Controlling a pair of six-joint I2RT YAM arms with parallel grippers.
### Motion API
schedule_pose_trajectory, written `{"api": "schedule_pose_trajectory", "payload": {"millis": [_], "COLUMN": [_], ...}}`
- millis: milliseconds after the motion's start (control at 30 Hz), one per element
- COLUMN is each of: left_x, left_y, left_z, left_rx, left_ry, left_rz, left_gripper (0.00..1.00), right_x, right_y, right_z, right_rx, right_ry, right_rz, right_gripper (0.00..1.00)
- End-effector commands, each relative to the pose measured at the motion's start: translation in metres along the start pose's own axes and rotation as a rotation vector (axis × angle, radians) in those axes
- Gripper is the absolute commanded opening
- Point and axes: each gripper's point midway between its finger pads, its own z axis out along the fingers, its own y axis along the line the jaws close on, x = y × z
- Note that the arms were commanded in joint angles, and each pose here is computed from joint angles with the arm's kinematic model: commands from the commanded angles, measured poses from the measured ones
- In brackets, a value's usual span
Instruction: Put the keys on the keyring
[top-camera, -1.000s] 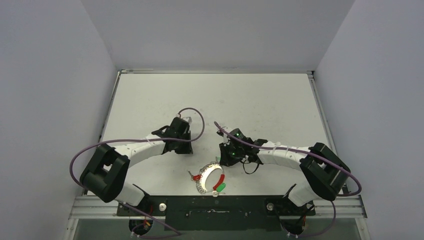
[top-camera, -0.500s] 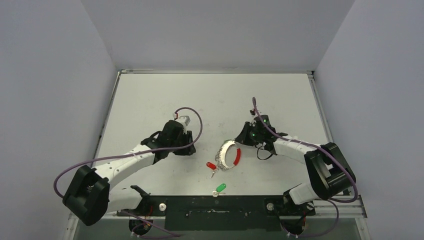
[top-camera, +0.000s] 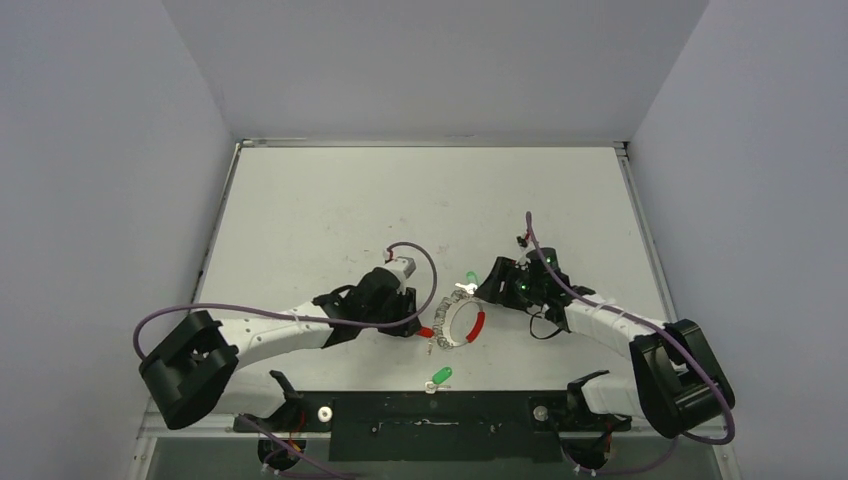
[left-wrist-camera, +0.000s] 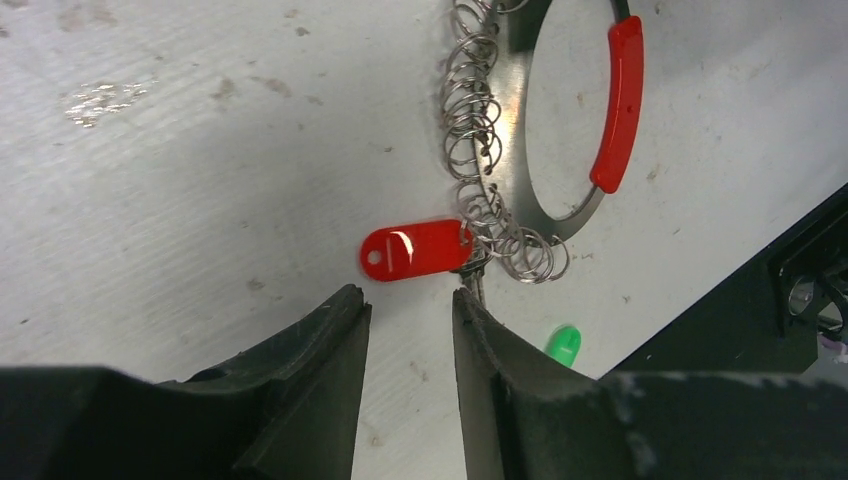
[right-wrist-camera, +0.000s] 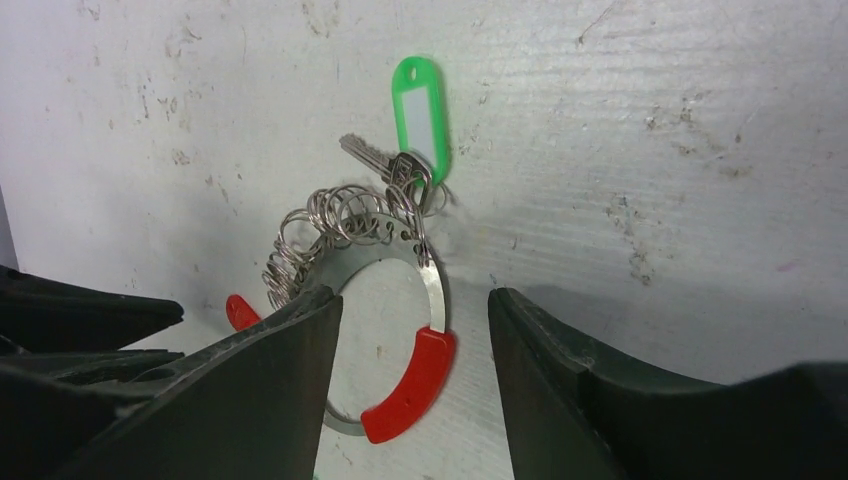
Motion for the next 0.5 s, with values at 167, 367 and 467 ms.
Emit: {"api": "schedule_pose_trajectory", "payload": {"millis": [167, 367, 467], "left_x": [0.001, 0.012, 0.009], "left_y": [-0.043, -0.022, -0.011], "left_z": [0.044, 0.060, 0.065], "left_rx": [0.079, -0.053, -0.109], "left_ry": [-0.009, 0.057, 0.072], "left_rz": [0.020, 0.029, 0.092], "left_gripper": [0.21, 0.15, 0.13], "right_x": [0.047, 0.073, 0.087], "right_y": [-0.015, -0.010, 0.001], "right_z": [-0.008, -0.020, -0.023], "right_rx": [0.001, -0.030, -0.049], "right_ry": [0.116, 0.130, 0.122], "right_rz": [0.038, 0.098, 0.095], "right_gripper": [0.44, 0.39, 0.39]}}
